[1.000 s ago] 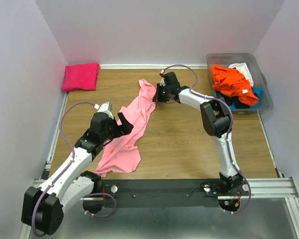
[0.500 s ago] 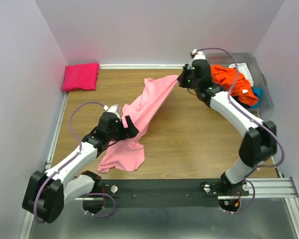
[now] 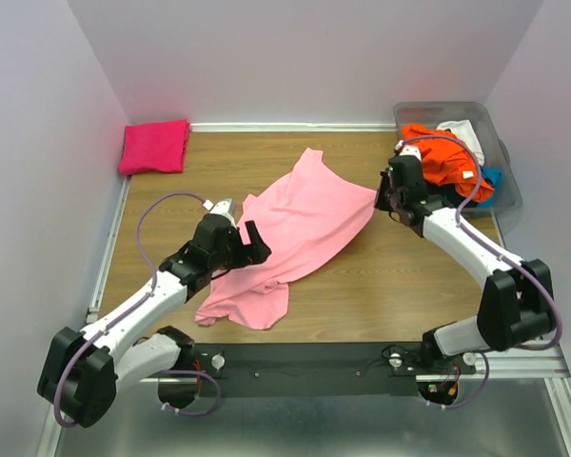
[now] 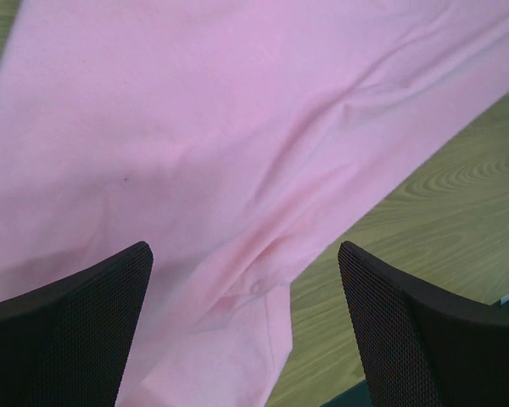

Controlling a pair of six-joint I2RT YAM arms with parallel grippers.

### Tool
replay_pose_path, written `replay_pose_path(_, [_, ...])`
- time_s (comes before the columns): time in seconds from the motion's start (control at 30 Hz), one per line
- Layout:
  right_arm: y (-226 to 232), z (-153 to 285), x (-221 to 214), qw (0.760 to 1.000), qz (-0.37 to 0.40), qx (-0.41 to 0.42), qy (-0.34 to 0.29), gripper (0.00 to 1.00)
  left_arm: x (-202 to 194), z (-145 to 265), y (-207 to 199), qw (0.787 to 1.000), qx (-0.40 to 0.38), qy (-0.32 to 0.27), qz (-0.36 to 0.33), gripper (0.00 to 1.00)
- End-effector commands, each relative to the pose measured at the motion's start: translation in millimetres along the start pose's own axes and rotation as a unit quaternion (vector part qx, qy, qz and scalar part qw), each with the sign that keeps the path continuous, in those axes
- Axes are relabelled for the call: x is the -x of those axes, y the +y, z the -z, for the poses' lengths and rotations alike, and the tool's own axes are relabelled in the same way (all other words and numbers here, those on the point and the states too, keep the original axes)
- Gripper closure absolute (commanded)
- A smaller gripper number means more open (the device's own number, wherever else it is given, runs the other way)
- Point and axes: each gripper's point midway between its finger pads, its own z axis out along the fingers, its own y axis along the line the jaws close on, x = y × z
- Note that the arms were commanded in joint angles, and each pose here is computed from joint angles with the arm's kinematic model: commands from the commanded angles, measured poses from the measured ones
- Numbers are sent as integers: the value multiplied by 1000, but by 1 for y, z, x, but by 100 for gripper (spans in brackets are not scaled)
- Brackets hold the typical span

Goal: Fold and stack the t-shirts
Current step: Flatten the tshirt out

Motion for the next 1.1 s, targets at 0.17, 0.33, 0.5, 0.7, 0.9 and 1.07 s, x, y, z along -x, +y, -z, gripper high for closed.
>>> replay_pose_path(0.17, [-7,26,18,998,-42,-1,-38,99,-8,-17,31,997,70,-16,41,5])
replay_pose_path(0.33, [-17,45,7,998,-51,-8,-34,99,5,-44,37,995,97,-19,18,21])
replay_pose_path(0.5, [-19,69,0,997,-69,8,-39,99,11,-85,54,990,138,19,-22,49])
replay_pose_path(0.7, [-23,88,-21,997,-78,19,-18,99,54,-151,43,987,139,51,-71,62])
replay_pose_path(0.9, [-15,95,-44,993,-103,48,16,99,100,-214,55,981,160,58,-97,60])
replay_pose_path(1.07, [-8,95,-46,992,-110,64,27,99,162,-234,25,986,125,0,-109,47])
